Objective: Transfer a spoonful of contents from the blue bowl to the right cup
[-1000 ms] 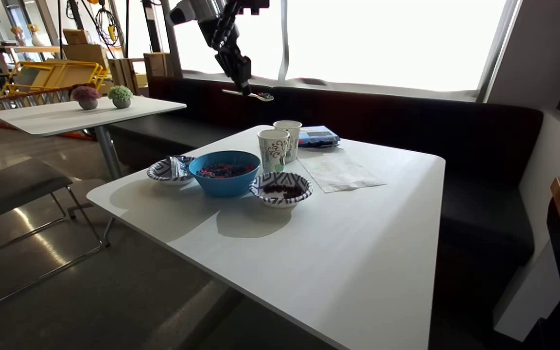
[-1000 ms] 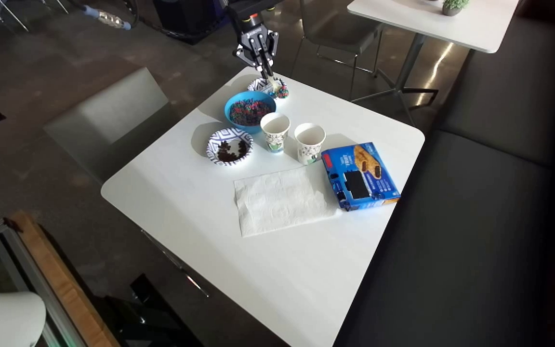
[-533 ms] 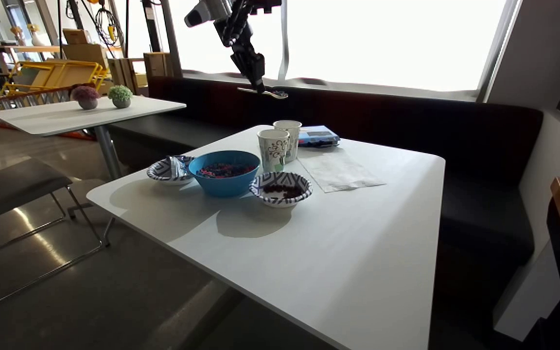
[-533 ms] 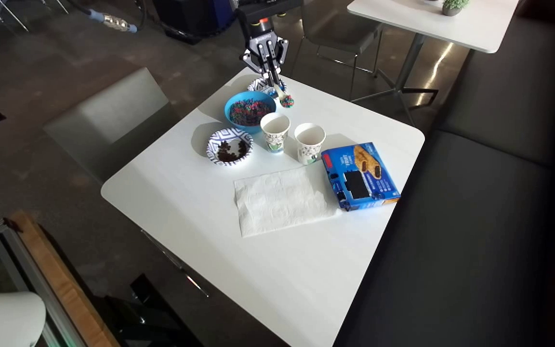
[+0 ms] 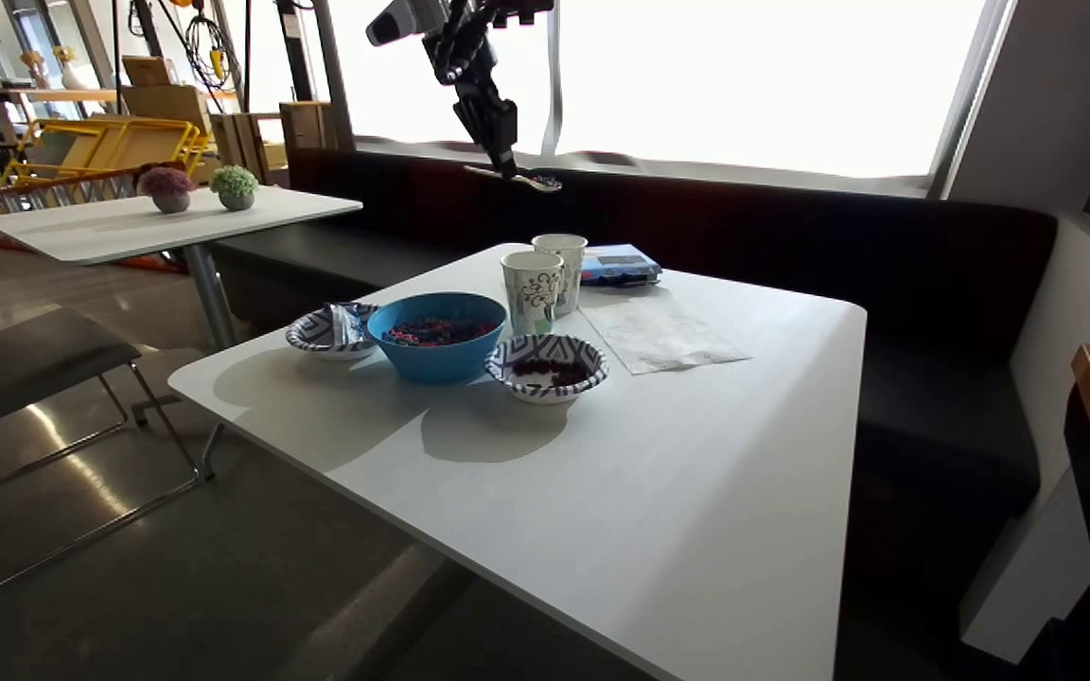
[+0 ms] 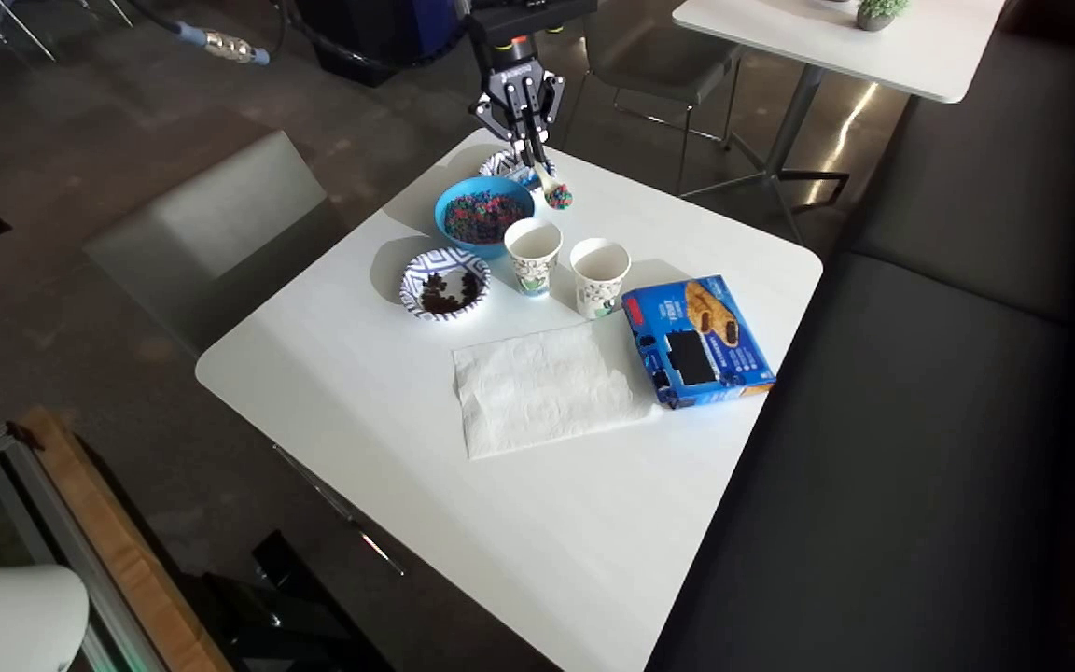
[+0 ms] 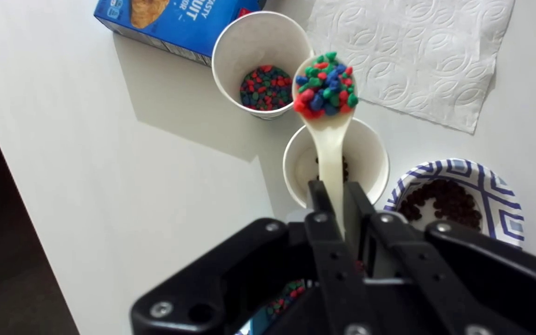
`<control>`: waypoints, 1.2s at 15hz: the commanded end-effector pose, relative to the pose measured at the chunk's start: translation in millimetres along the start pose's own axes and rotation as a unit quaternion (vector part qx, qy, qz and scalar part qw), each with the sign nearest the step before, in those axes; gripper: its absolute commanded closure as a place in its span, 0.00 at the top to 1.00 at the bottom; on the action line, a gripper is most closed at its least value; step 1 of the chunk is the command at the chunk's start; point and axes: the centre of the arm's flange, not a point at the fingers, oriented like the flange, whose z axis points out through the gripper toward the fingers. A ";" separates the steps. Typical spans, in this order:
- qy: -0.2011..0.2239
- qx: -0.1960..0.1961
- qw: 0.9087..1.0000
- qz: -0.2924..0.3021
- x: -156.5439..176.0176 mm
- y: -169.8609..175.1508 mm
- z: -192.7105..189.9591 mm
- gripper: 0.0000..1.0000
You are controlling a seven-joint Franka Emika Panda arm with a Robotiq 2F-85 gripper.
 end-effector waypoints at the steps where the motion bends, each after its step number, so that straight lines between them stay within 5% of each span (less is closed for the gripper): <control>1: 0.000 0.000 1.000 0.000 0.2 -0.1 0.1 0.03; 18: 0.004 0.062 0.998 0.017 -35.0 42.5 25.0 0.03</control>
